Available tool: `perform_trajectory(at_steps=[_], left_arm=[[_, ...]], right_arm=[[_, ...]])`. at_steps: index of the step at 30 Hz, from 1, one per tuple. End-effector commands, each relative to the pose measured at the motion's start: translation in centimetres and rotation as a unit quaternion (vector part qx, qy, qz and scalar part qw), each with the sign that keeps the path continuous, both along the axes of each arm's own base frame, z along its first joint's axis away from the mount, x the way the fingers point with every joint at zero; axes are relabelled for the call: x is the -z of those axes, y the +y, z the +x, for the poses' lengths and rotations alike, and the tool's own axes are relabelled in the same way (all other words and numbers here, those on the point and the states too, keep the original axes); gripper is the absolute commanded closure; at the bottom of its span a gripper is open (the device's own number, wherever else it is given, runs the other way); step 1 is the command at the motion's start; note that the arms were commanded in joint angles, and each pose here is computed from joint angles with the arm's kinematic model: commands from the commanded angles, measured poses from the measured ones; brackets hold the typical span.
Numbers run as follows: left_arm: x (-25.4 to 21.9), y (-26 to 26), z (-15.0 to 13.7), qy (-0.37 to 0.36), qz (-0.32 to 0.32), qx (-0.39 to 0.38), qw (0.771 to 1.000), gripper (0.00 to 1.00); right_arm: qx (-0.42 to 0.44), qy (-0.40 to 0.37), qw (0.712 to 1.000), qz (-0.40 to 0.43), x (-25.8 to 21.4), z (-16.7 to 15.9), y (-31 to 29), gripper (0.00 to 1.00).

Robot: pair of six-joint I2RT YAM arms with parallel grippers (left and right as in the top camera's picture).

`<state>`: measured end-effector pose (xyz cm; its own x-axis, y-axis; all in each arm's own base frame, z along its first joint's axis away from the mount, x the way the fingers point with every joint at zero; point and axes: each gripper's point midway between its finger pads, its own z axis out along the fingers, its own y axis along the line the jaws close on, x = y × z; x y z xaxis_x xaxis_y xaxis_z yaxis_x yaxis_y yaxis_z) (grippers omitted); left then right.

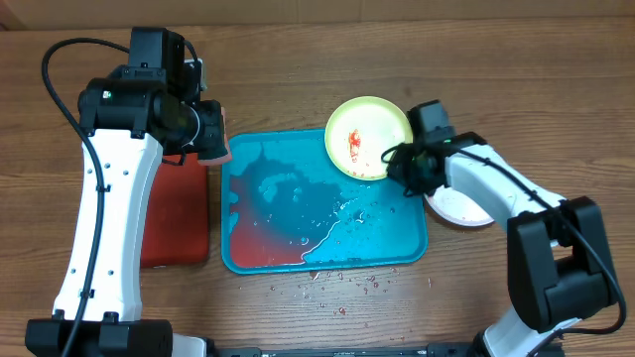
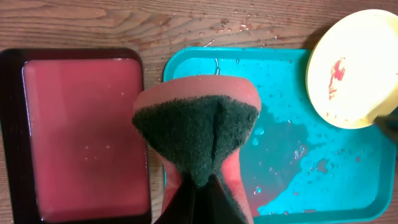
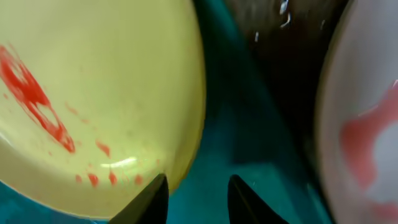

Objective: Clean dirty plates on tray and stack at the side
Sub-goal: 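Move the right gripper to pinch the yellow plate's rim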

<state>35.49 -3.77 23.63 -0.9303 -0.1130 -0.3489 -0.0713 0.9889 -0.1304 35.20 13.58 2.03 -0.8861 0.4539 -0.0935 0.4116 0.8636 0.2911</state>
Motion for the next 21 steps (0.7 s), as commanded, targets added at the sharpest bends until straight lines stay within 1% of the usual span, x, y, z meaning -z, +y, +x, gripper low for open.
perform_trajectory(at_steps=[1,7,9,11,13,14,17,18,19,21], left_arm=[[0.2,-0.2,0.2,0.002,-0.004,0.0,1.0,0.96],[0.2,-0.2,0.2,0.002,-0.004,0.0,1.0,0.96],[0.2,-0.2,0.2,0.002,-0.004,0.0,1.0,0.96],[0.2,-0.2,0.1,0.003,-0.004,0.0,1.0,0.96],[0.3,-0.2,0.1,0.003,-0.004,0.0,1.0,0.96],[0.3,-0.2,0.1,0.003,-0.004,0.0,1.0,0.96],[0.2,-0.2,0.2,0.002,-0.004,0.0,1.0,0.96],[0.2,-0.2,0.2,0.002,-0.004,0.0,1.0,0.96],[0.2,-0.1,0.2,0.002,-0.004,0.0,1.0,0.96],[0.2,-0.1,0.1,0.003,-0.004,0.0,1.0,0.96]], right_arm=[[-0.037,0.019,0.999,-0.005,0.0,-1.7,2.0,0.67],[-0.087,0.069,0.994,-0.024,0.4,-5.8,4.1,0.67],[-0.101,0.082,0.991,-0.024,0.5,-6.9,4.7,0.68],[-0.141,0.091,0.986,-0.006,0.3,-8.0,6.0,0.72],[-0.16,0.094,0.983,-0.007,0.1,-8.5,6.5,0.72],[-0.158,0.092,0.983,-0.013,-0.2,-8.3,6.3,0.72],[-0.14,0.068,0.988,-0.013,-1.4,-6.3,6.0,0.71],[-0.123,0.056,0.991,-0.007,-1.9,-5.1,5.7,0.7],[-0.095,0.041,0.995,-0.005,-2.4,-3.6,5.1,0.67],[-0.054,0.013,0.998,-0.002,-2.8,-1.3,3.8,0.67]])
